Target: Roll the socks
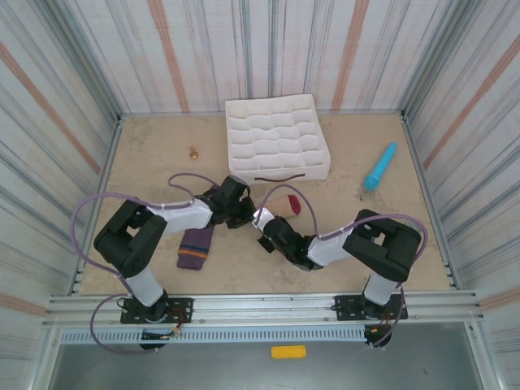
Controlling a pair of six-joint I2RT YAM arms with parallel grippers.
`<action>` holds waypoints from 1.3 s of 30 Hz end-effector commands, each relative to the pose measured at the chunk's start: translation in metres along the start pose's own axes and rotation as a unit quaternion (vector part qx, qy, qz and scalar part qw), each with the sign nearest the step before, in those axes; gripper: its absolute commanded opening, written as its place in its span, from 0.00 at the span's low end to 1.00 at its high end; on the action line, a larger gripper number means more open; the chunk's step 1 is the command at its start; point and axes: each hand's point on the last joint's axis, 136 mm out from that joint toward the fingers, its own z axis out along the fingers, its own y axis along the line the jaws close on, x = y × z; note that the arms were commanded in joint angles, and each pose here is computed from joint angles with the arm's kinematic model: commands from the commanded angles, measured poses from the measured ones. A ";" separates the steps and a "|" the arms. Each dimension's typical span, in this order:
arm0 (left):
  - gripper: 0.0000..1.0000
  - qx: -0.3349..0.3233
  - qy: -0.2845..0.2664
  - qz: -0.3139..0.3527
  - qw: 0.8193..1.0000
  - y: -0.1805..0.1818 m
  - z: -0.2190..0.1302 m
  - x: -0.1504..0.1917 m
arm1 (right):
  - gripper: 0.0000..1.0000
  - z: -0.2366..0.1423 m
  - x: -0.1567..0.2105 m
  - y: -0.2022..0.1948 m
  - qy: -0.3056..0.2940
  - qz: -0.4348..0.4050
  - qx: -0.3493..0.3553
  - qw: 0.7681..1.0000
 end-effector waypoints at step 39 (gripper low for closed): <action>0.21 0.002 0.082 0.009 0.997 0.004 0.002 0.019 | 0.00 0.005 0.036 0.002 0.085 0.038 -0.058 0.994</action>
